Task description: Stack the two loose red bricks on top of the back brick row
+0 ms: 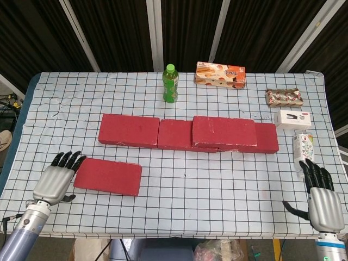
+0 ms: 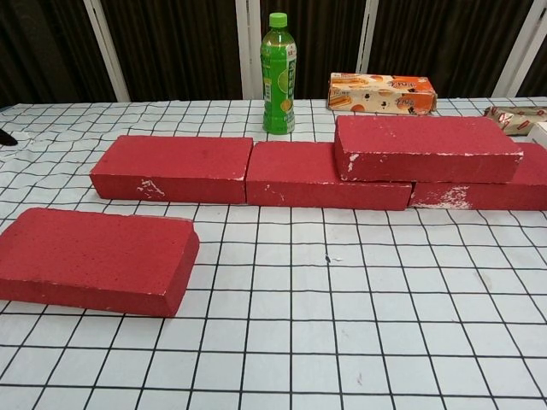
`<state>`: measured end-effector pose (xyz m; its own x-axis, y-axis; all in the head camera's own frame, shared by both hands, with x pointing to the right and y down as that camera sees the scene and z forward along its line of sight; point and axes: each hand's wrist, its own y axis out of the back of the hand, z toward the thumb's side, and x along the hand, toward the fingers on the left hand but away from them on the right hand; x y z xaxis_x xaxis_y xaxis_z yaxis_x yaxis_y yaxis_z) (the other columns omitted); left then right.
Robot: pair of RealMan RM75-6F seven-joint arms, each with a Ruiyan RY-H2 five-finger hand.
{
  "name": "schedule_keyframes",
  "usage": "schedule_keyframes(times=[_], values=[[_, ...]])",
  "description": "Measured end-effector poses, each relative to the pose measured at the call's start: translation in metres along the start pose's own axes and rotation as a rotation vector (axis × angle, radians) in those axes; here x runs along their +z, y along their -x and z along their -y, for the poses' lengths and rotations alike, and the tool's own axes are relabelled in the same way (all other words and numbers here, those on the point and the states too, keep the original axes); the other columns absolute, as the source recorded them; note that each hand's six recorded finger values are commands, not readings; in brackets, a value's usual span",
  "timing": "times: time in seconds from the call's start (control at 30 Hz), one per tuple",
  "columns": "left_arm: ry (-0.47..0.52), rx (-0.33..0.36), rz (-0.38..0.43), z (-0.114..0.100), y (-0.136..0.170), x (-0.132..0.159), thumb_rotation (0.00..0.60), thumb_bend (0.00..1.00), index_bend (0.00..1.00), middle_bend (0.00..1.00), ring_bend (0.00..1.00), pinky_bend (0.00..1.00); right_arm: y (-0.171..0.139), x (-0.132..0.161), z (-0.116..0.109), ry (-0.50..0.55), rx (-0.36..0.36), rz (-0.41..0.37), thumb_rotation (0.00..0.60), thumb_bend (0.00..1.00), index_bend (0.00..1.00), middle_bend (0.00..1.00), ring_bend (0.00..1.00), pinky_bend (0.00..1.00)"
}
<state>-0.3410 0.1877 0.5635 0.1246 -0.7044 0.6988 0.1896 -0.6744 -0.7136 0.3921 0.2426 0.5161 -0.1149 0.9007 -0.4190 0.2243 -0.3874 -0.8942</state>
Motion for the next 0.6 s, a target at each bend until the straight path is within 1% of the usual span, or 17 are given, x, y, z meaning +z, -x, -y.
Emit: schedule_keyframes(times=[0.13,0.23,0.33,0.43,0.6], values=[[0.015,-0.074,-0.004,0.007,-0.016,0.008,0.6,0.0,0.02,0.0,0.0,0.03,0.001,-0.001,0.0,-0.001,0.005,0.008,0.6,0.15,0.0,0.0,0.0,0.0],[-0.02,-0.095,0.011,0.01,-0.029,0.018,0.6,0.0,0.02,0.0,0.0,0.03,0.001,-0.001,0.001,-0.002,0.009,0.012,0.6,0.15,0.0,0.0,0.0,0.0],[-0.021,-0.107,0.024,0.013,-0.044,0.029,0.6,0.0,0.02,0.0,0.0,0.03,0.002,-0.002,0.001,-0.004,0.012,0.016,0.6,0.15,0.0,0.0,0.0,0.0],[-0.033,-0.1,0.025,0.016,-0.055,0.033,0.6,0.0,0.02,0.0,0.0,0.03,0.002,-0.003,0.001,-0.004,0.012,0.023,0.6,0.15,0.0,0.0,0.0,0.0],[-0.047,-0.106,0.026,0.024,-0.064,0.038,0.6,0.0,0.02,0.0,0.0,0.03,0.002,-0.003,0.002,-0.004,0.015,0.026,0.6,0.15,0.0,0.0,0.0,0.0]])
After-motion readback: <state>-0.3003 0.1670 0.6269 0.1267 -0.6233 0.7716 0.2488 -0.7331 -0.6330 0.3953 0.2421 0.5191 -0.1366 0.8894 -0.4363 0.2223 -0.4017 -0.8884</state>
